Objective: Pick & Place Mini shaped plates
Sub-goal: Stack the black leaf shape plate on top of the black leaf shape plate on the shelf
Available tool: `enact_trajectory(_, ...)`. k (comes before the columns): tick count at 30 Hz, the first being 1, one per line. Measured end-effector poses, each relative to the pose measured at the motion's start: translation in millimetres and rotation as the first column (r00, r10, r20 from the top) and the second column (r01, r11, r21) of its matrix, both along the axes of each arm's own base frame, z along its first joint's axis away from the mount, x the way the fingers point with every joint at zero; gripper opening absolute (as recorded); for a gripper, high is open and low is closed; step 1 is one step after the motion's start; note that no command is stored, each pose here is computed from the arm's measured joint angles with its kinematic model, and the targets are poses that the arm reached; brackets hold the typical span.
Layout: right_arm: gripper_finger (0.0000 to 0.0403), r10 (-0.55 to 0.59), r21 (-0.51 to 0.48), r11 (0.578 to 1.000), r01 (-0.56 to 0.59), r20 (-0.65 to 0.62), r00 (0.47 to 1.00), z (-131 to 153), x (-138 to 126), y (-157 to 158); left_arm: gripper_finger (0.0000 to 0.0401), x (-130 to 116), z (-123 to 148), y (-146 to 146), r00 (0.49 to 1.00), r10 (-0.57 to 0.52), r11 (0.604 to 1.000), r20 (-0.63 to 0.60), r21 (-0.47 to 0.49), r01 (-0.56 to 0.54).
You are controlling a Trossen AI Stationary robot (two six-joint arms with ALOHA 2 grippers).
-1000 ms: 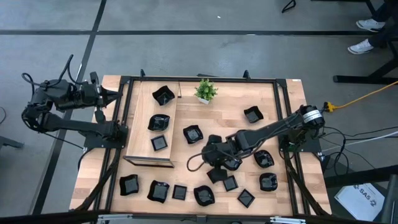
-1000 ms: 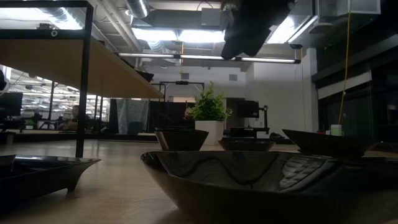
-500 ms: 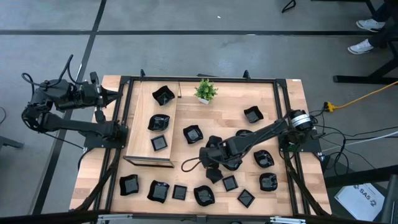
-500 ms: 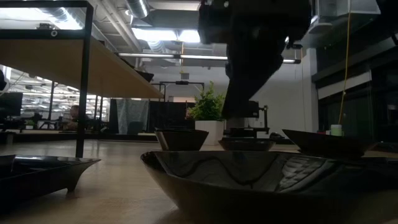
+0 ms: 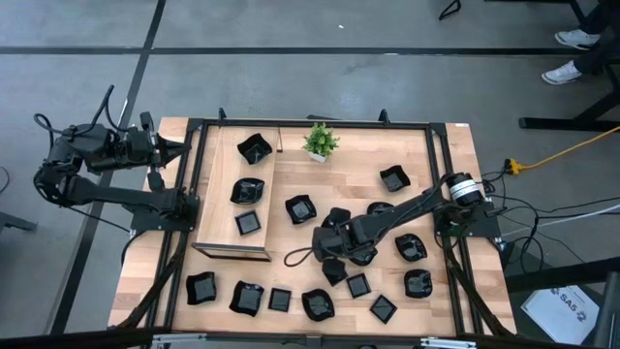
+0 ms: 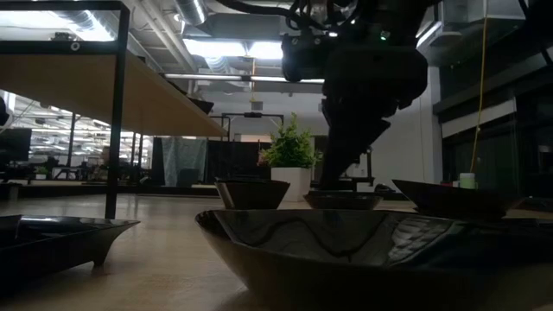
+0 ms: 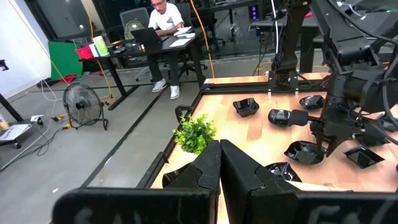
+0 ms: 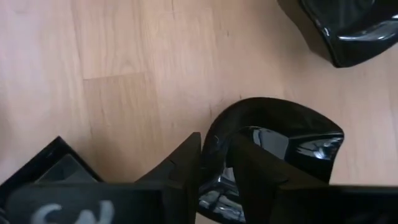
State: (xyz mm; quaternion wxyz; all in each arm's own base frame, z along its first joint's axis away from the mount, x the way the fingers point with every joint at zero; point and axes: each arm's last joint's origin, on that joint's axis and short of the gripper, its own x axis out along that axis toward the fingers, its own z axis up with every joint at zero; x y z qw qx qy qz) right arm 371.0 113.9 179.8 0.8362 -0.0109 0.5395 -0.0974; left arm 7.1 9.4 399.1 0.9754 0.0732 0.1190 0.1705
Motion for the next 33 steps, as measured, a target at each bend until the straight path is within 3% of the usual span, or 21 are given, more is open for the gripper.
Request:
enact_trajectory(15, 0.0088, -0.044, 0.023, 0.999, 0.044, 0.009, 0.999, -0.1, -0.6, 2.1, 0.0004, 0.1, -0.1, 0.0, 1.0, 0.0, 1.0, 0.0, 0.0, 0.0)
enact_trajectory(25, 0.0088, -0.055, 0.013, 0.998, 0.056, -0.042, 0.998, -22.8, 3.8, 3.8, 0.0004, 0.0, -0.1, 0.0, 1.0, 0.0, 1.0, 0.0, 0.0, 0.0)
enact_trajectory(33, 0.0083, -0.061, -0.006, 0.998, 0.061, -0.041, 0.997, -25.2, 4.3, 3.4, 0.0004, 0.0, -0.1, 0.0, 1.0, 0.0, 1.0, 0.0, 0.0, 0.0)
